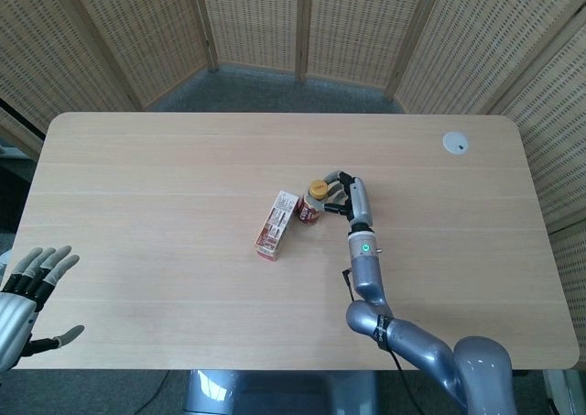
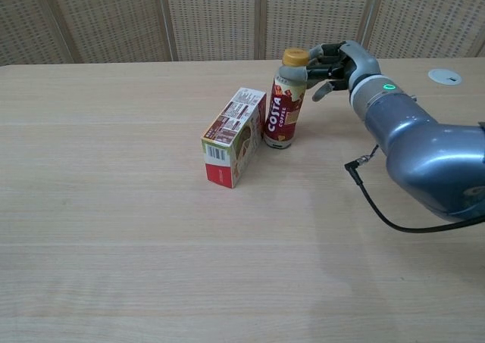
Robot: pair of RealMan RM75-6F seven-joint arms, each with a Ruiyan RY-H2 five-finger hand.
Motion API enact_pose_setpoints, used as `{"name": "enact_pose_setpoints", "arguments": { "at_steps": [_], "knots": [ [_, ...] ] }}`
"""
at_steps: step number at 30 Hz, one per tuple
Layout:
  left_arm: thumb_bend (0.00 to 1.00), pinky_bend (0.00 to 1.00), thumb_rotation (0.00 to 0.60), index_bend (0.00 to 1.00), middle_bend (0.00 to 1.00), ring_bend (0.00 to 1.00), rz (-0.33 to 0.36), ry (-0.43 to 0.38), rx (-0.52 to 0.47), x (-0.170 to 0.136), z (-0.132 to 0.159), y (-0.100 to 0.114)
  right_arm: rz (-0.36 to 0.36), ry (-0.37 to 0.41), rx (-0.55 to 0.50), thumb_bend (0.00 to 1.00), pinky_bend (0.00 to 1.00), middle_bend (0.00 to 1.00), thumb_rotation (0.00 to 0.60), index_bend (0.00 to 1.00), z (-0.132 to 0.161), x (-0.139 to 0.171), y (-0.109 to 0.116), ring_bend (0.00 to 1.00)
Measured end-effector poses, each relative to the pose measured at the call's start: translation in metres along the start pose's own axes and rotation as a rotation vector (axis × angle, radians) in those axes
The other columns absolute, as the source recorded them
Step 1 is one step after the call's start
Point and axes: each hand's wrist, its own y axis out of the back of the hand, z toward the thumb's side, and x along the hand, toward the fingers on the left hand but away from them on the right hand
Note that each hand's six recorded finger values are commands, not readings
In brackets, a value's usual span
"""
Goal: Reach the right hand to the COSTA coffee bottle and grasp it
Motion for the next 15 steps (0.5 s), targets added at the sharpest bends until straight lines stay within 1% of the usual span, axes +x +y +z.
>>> {"name": "enact_pose_setpoints", "arguments": {
  "at_steps": [5, 8, 11, 15],
  "knots": [
    [0.05, 0.00, 0.600, 0.11, 0.00, 0.00, -0.002, -0.004, 0.000, 0.000, 0.001, -0.001, -0.015, 0.017, -0.018, 0.00, 0.66, 0.73, 0.600, 0.56, 0.009, 0.000, 0.004, 0.58],
    [0.05, 0.00, 0.600, 0.11, 0.00, 0.00, -0.004, -0.005, 0.001, 0.000, 0.002, -0.001, -0.022, 0.038, -0.025, 0.01, 0.66, 0.73, 0.600, 0.57, 0.019, 0.000, 0.006, 0.58],
    [0.05, 0.00, 0.600, 0.11, 0.00, 0.00, -0.005, -0.006, 0.000, 0.000, 0.002, -0.002, -0.028, 0.070, -0.025, 0.01, 0.66, 0.73, 0.600, 0.57, 0.035, -0.001, 0.008, 0.58],
    [0.05, 0.00, 0.600, 0.11, 0.00, 0.00, -0.008, -0.009, 0.001, 0.000, 0.003, -0.003, -0.034, 0.124, -0.022, 0.00, 0.66, 0.73, 0.600, 0.57, 0.065, 0.000, 0.011, 0.58]
  ]
}}
